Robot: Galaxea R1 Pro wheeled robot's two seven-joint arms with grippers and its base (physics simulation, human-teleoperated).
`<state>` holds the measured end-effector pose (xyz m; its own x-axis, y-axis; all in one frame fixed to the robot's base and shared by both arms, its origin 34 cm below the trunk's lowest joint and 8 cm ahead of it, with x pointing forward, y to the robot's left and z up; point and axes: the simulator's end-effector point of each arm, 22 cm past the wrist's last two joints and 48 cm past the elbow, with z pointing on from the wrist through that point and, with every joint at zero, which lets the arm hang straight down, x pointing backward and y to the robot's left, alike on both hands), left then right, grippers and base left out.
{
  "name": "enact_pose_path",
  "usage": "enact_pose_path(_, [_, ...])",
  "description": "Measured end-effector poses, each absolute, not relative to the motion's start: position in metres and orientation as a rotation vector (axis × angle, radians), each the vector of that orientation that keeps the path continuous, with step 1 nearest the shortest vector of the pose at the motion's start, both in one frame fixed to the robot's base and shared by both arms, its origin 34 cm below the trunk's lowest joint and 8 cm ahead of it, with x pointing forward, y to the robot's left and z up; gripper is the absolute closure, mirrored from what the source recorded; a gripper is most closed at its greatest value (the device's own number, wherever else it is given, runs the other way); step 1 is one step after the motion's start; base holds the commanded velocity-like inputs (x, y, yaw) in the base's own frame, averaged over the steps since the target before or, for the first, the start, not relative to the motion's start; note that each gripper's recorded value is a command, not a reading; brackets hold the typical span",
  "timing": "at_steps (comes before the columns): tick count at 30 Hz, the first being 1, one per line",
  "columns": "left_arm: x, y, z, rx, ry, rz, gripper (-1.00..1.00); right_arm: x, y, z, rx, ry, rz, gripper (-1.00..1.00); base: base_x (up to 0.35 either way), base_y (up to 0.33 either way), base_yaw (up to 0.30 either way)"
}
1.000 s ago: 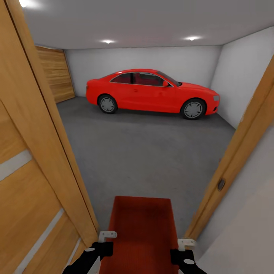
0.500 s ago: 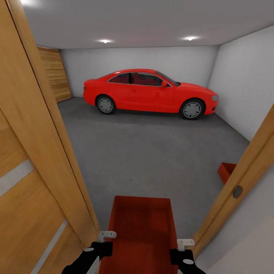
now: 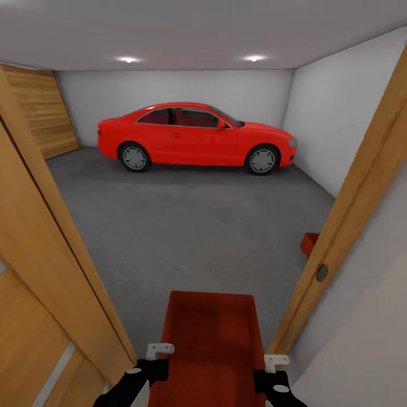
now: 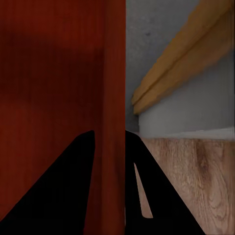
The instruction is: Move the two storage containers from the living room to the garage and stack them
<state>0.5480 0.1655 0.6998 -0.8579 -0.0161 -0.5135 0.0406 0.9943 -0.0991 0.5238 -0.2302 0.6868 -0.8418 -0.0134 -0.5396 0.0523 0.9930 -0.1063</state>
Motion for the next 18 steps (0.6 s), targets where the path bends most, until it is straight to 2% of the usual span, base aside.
enact_pose_path(7, [0.5479,0.17,0.6992,0.019,2.6,-0.145,1.0,0.5228,-0.2261,0.6868,0.032,2.569,-0.16,1.0,0.141,0.218,-0.01])
enact_pose_path(12, [0.5482,0.17,0.6992,0.018,2.598,-0.145,1.0,0.5237,-0.2262,0.6872,0.028,2.566,-0.161,1.0,0.021,0.026,-0.024])
enact_pose_path(18, [0.5483,0.17,0.6993,0.018,2.597,-0.145,1.0,0.5238,-0.2263,0.6873,0.028,2.566,-0.161,1.0,0.0,0.0,-0.168])
